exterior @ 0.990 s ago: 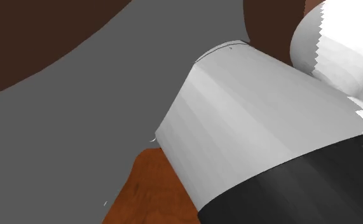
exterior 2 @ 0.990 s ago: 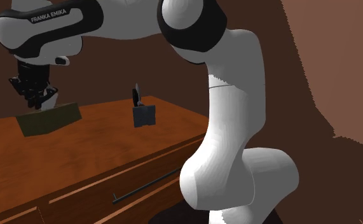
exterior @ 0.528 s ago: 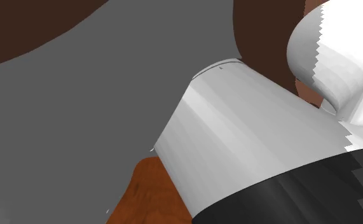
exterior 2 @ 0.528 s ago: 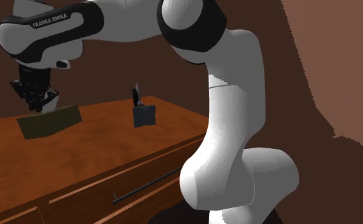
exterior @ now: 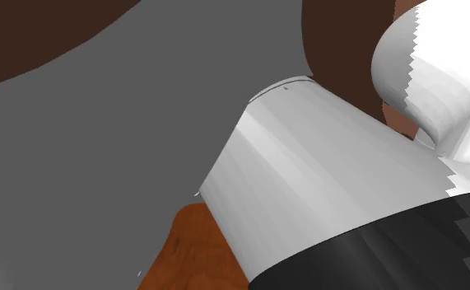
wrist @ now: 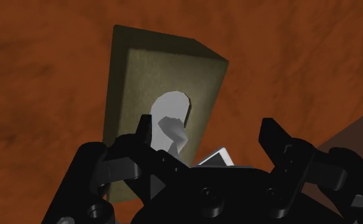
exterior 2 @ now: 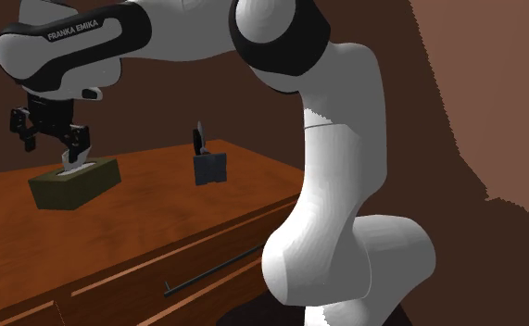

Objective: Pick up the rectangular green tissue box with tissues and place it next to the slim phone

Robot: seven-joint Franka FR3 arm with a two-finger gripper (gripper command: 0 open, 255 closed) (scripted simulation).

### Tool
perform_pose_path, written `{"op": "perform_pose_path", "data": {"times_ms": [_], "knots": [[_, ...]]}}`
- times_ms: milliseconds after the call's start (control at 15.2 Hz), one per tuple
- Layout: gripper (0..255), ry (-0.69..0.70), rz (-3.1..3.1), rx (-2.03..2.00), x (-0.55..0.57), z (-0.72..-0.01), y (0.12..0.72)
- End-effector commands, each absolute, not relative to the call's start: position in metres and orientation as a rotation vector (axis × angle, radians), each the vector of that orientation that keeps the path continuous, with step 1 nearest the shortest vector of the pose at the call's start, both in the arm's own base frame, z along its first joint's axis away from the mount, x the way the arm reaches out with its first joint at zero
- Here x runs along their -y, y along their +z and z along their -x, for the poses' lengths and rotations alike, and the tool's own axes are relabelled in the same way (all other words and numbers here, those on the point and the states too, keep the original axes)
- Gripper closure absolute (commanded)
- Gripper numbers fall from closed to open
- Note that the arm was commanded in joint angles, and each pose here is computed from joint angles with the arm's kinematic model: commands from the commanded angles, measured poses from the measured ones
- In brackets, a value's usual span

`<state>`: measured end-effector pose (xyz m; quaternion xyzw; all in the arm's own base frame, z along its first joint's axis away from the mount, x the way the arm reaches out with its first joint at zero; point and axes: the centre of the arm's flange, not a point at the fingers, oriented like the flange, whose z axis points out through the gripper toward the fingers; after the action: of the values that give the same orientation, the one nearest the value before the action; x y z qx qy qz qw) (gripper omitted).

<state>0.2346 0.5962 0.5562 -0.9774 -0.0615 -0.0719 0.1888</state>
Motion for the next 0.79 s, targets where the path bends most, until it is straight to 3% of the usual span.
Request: {"op": "perform_pose_path", "data": {"times_ms": [0, 198, 726], "knots": [[0, -0.202, 2.749, 0.173, -0.591, -0.233, 0.568], [0, -0.202, 2.749, 0.173, -0.577, -0.229, 0.602], [0, -0.202, 2.749, 0.173, -0.577, -0.229, 0.602]]}}
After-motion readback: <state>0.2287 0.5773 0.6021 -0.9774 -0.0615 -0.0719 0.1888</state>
